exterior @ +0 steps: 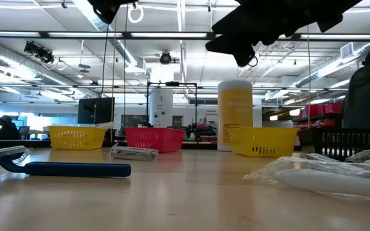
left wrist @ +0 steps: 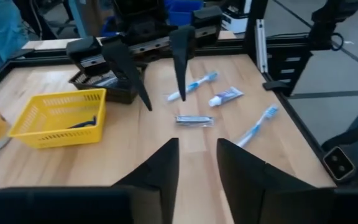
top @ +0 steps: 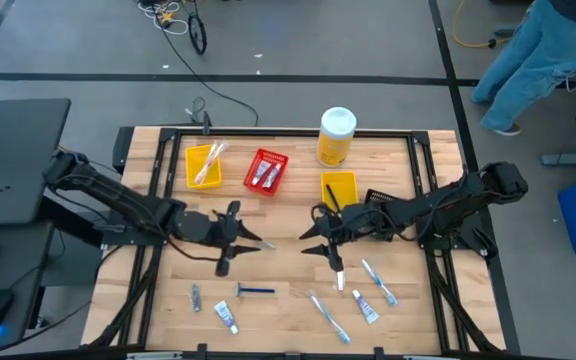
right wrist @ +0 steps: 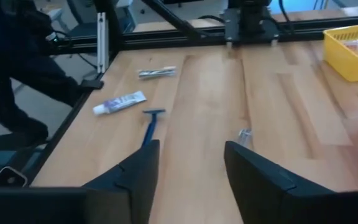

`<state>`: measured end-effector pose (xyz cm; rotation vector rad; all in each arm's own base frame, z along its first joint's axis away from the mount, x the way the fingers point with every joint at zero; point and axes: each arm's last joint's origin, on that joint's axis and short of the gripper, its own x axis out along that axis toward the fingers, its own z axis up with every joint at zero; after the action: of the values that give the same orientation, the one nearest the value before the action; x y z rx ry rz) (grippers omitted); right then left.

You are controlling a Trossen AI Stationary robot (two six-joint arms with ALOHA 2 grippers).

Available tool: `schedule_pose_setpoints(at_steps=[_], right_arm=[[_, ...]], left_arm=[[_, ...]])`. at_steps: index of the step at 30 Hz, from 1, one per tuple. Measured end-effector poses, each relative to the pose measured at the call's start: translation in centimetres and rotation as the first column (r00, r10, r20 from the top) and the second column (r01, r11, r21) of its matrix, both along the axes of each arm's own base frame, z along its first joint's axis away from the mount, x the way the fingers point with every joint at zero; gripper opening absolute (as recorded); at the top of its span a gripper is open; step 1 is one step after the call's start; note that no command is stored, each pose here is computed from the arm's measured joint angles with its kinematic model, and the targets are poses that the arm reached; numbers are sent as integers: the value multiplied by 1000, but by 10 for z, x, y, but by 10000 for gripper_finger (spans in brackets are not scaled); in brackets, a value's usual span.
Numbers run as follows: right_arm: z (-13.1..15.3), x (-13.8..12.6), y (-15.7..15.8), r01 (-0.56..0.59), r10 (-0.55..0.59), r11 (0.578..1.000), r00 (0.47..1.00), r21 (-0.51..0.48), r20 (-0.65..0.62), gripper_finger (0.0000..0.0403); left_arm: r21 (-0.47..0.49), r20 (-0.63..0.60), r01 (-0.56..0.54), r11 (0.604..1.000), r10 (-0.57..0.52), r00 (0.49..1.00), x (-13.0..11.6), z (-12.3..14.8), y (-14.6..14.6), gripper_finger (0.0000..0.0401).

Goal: Pick & Place Travel size toiletries
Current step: Put the blue razor into the yellow basket

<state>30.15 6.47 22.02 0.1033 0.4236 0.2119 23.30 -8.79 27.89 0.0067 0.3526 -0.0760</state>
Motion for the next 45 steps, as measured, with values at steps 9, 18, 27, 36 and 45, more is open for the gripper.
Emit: schedule_pose_setpoints(at_steps=[9, 18, 27, 36, 45], right_arm=[[-2, -6, 19, -60, 61, 998, 998, 3, -23, 82], [-3, -7, 23, 10, -10, 1000, 999, 13, -41, 8], [-2, -7, 22, 36, -36, 997, 999, -75, -6, 2], [-4, -7, 19, 69, -71, 996, 997, -60, -28, 34], [-21, -19, 22, 55, -76, 994, 970, -97, -232, 106]], left_arm=[[-22, -56, -8, 1000, 6, 998, -1, -6, -2, 34], [-45, -58, -17, 999, 15, 998, -1, -6, -2, 11], [-81, -50, -87, 993, 83, 995, -1, -5, 0, 13], [-56, -41, -121, 991, 119, 992, -1, -5, 1, 65], [-41, -49, -163, 986, 161, 986, -1, -7, 2, 123]])
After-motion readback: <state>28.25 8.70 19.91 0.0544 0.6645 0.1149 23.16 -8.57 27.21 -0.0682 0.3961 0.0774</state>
